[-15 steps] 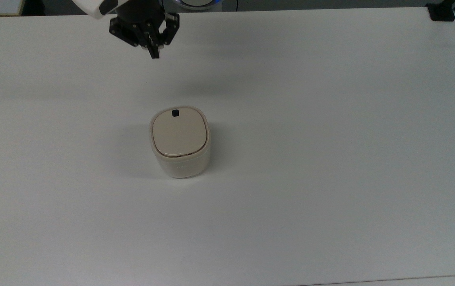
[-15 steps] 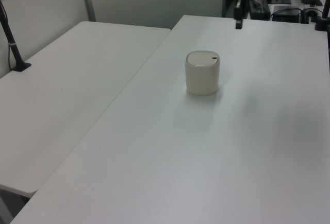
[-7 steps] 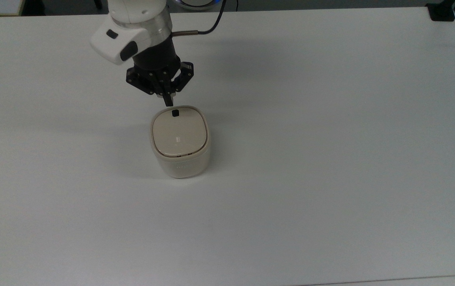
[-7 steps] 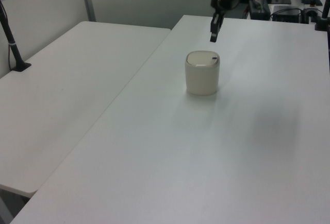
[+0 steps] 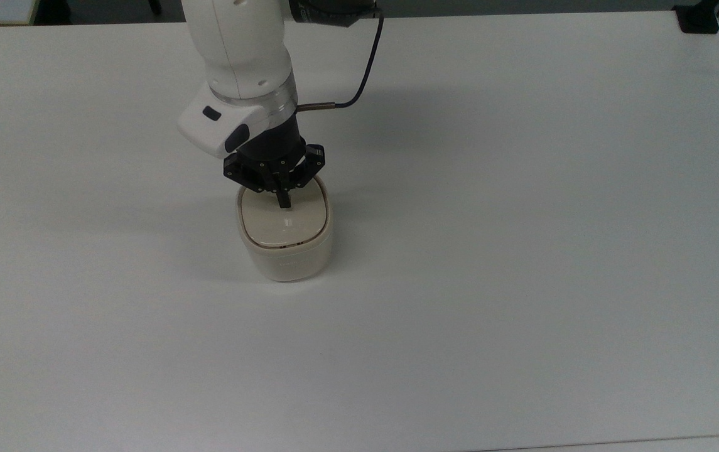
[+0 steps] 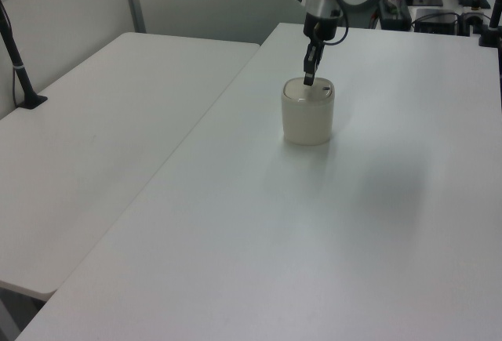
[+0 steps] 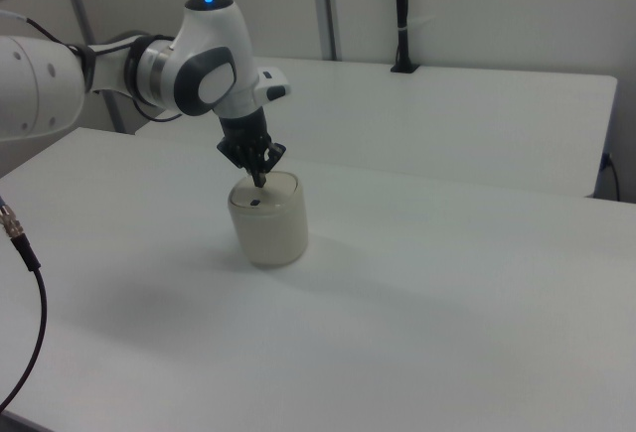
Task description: Open the trash bin
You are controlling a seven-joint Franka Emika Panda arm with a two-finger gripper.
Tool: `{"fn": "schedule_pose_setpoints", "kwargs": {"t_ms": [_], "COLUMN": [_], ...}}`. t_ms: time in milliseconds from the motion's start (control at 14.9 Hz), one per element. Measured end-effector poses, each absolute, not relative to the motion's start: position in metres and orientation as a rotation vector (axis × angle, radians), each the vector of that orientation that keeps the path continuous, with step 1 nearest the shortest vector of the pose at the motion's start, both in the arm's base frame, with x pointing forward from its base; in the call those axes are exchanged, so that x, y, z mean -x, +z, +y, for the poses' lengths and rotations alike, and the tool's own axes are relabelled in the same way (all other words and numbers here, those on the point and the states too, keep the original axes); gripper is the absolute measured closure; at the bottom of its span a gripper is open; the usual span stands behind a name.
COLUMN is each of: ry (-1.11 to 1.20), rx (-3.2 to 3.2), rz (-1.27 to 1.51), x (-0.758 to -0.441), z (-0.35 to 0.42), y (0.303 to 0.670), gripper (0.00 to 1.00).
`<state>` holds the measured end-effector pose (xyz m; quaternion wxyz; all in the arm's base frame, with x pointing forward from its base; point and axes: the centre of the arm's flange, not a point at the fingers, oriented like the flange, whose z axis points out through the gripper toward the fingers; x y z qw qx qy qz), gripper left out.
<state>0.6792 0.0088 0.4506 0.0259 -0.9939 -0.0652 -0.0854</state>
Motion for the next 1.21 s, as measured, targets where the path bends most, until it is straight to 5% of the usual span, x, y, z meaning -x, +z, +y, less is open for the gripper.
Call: {"fn": "schedule_pose_setpoints", "kwargs": {"t_ms": [604, 873, 1209], "ry": [-0.243, -0.076, 0.039], "rx": [3.077, 3.064, 3.125], "rz": [-0.216, -0.179, 0.002], "x": [-0.684, -0.657, -0.585], "z": [0.014, -0.008, -0.050], "y": [0.443, 0.492, 0.589], "gripper": [0.99, 0.96, 0.48]}}
